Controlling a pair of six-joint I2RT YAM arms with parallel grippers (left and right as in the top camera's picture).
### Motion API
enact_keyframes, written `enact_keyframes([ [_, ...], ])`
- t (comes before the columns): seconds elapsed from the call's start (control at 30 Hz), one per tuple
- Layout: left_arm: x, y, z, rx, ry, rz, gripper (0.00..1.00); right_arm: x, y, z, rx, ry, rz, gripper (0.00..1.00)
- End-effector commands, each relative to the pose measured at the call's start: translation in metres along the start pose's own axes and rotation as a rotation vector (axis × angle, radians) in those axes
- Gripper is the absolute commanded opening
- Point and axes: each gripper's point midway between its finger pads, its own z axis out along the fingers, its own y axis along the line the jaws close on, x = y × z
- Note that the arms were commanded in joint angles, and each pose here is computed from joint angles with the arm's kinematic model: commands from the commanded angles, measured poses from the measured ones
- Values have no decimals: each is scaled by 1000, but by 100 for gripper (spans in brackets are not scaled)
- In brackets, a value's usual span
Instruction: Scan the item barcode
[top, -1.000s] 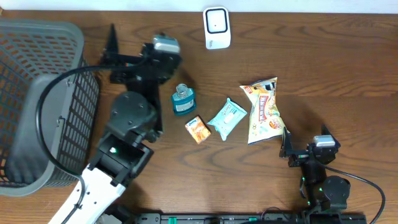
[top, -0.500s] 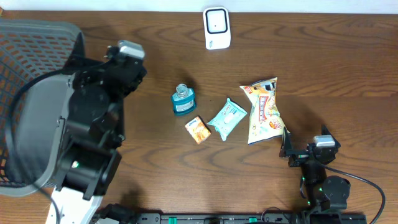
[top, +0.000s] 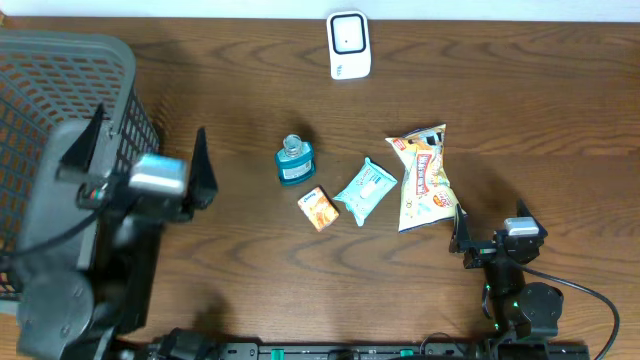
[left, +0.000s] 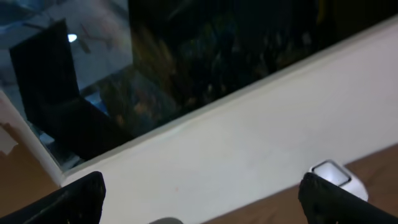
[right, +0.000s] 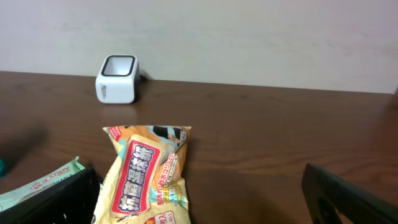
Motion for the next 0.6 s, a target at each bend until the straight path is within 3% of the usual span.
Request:
enact_keyframes([
  [0.0, -19, 15, -24, -30, -72, -56, 99, 1, 2, 0, -6, 3, -4, 99],
  [0.17, -29, 36, -62, -111, -126, -118, 99, 1, 2, 0, -6, 3, -4, 99],
  [0.43, -47, 11, -130, 7, -259, -126, 99, 1, 1, 0, -6, 3, -4, 99],
  [0.57, -53, 12, -148, -5, -305, -119, 99, -2, -3, 0, 21, -9, -27, 99],
])
